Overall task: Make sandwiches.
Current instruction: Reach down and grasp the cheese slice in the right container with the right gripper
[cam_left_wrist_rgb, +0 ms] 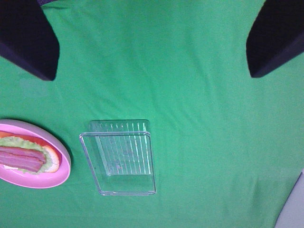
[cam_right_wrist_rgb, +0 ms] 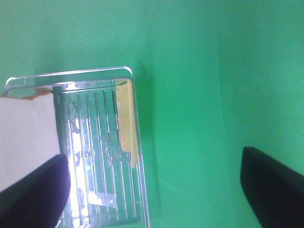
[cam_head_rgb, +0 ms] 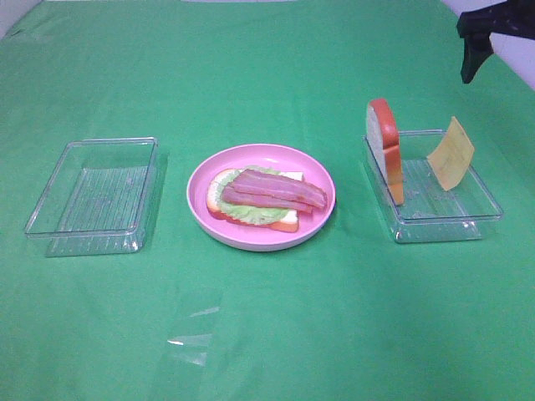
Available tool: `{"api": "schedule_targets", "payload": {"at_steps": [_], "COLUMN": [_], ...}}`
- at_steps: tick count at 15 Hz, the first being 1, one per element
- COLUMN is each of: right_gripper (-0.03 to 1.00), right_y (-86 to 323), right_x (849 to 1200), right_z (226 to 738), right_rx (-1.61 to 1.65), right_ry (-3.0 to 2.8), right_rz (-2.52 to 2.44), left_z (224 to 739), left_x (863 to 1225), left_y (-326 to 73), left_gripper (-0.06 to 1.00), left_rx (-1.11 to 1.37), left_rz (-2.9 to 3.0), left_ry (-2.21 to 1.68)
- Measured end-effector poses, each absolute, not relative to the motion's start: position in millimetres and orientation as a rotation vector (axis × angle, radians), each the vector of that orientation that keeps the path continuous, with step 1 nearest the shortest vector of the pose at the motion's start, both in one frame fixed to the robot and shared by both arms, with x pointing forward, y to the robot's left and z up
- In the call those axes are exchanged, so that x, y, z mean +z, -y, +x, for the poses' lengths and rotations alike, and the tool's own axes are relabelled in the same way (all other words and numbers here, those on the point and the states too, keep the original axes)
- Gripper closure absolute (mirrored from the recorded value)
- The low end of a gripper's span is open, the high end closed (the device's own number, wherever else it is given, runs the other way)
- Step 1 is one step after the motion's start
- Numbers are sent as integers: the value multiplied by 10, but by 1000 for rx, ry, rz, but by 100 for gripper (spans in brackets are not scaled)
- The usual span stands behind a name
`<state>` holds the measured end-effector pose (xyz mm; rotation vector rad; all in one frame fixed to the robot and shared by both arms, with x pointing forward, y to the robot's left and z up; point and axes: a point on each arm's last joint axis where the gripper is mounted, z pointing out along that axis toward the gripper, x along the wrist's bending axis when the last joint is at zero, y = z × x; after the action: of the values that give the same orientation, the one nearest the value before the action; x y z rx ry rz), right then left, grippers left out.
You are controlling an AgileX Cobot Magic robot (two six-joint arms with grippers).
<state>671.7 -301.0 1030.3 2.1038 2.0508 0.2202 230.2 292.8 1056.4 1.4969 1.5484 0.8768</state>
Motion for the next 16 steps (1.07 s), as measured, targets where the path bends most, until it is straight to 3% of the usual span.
{"api": "schedule_targets", "payload": {"at_steps": [8,12,14,16], "right_gripper": [2,3,10,24], "right_y": [2992,2977,2977,2977], "right_x": [9410,9324,9324,9324], "right_z": [6936,6949,6949,6949], "right_rx": [79,82,82,82], "right_ry": [-2141,-2148,-2148,-2148], "right_rz": [2198,2220,2220,2220], "left_z": [2302,2302,2302,2302], "left_x": [10564,10564,10564,10564], "left_y": [-2928,-2928,-2928,-2928], "left_gripper": [-4,-4,-4,-4], "left_rx": [877,877,877,877], "left_rz": [1497,1497,1497,1497], "left_ry": [-1548,-1548,-1548,-1548]}}
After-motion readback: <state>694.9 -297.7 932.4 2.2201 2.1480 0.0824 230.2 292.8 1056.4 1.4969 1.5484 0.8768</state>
